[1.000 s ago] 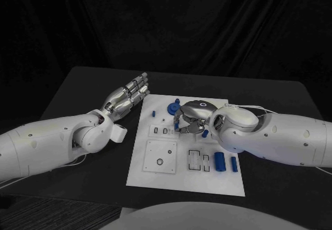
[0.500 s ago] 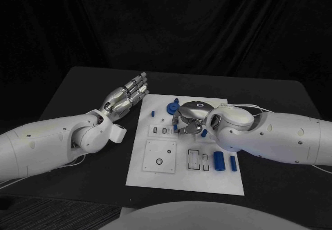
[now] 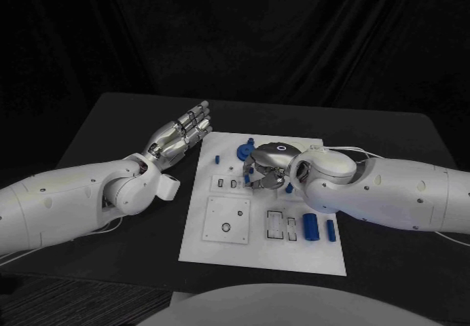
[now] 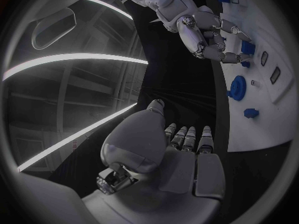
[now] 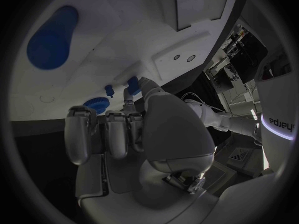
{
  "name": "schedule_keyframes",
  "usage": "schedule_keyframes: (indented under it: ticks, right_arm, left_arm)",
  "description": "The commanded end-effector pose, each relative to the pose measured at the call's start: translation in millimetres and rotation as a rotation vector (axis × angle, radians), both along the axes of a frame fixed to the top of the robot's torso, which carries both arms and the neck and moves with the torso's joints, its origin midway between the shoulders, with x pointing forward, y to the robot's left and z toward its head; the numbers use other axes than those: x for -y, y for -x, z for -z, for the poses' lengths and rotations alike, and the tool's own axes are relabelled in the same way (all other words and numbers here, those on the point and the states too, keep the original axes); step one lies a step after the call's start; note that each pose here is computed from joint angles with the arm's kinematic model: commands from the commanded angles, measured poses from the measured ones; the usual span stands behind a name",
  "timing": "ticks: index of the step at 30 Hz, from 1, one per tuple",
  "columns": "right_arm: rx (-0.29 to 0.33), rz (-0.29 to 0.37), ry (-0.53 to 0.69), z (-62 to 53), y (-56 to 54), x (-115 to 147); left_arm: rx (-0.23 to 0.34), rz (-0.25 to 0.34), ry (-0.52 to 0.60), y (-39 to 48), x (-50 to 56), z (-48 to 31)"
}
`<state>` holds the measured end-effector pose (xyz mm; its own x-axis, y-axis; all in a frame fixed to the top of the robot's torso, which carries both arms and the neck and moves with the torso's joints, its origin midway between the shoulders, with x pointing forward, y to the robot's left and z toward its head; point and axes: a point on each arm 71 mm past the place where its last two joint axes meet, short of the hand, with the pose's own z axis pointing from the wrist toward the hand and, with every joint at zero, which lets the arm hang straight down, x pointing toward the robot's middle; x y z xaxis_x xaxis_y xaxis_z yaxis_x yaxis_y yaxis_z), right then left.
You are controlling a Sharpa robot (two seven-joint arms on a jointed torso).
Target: Assemble the parts on the task board
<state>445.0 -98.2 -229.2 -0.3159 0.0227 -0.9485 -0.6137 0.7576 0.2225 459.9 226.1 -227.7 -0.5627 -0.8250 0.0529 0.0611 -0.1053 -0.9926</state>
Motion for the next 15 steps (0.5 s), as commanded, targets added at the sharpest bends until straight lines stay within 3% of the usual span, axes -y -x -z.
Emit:
schedule_keyframes:
  ticks: [1,15]
  right_arm:
    - [-0.031,0.008,0.039,8.7,1.8,2.3]
    - [-0.042,0.008,0.051,11.0,2.3,2.3]
  left_arm:
    - [0.01,0.011,0.012,0.6,1.8,-0.8]
    - [0.008,0.014,0.012,0.0,2.5,-0.4]
